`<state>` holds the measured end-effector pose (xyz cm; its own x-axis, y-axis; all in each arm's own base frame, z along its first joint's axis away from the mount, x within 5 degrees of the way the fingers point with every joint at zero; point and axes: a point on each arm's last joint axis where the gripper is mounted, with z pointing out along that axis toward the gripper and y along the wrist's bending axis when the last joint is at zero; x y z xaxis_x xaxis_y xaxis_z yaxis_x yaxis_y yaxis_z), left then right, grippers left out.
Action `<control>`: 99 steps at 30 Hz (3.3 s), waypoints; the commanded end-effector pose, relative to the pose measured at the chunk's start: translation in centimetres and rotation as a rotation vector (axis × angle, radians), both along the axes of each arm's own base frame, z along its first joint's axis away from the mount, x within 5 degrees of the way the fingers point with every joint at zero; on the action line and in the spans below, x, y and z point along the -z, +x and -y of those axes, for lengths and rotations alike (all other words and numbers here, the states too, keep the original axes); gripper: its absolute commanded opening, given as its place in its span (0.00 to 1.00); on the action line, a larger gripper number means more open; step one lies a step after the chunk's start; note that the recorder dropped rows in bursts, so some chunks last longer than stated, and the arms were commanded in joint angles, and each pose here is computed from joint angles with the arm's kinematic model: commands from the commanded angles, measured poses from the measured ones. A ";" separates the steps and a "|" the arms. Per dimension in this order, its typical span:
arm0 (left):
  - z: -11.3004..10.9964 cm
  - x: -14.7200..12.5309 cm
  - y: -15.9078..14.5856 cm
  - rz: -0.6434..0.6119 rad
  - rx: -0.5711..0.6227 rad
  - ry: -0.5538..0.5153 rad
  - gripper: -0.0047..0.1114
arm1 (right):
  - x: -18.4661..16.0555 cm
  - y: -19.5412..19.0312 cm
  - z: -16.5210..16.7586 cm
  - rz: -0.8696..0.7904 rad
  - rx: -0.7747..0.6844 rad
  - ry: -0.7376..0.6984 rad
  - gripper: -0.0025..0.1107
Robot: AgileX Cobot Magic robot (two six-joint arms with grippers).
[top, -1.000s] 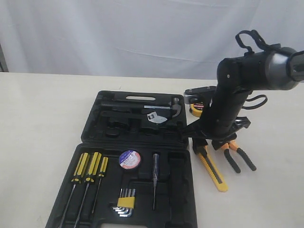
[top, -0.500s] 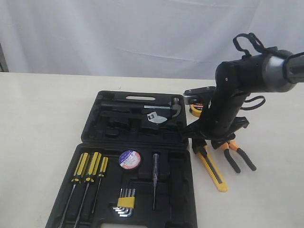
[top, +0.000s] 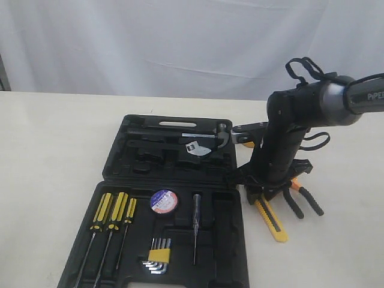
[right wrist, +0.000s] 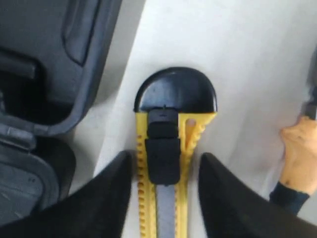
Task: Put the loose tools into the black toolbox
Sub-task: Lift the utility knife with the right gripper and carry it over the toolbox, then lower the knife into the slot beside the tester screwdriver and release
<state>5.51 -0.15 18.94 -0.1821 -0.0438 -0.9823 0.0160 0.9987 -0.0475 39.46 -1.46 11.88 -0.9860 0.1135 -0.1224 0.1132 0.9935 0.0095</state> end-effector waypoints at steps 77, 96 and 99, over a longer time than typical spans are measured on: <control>0.0 0.1 0.0 0.000 0.002 -0.003 0.04 | -3.7 -5.7 -12.0 0.082 0.341 -0.079 0.50; 0.0 0.1 0.0 0.000 0.002 -0.003 0.04 | -6.8 -6.7 -11.2 0.080 0.077 -0.162 0.05; 0.0 0.1 0.0 0.000 0.002 -0.003 0.04 | -6.4 -7.3 -11.3 0.022 -0.004 -0.161 0.03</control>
<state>5.51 -0.15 18.94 -0.1821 -0.0438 -0.9823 0.0160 0.9987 -0.0475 32.76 10.06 18.28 -0.9641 0.1622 -0.2105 0.1920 0.9728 -0.1299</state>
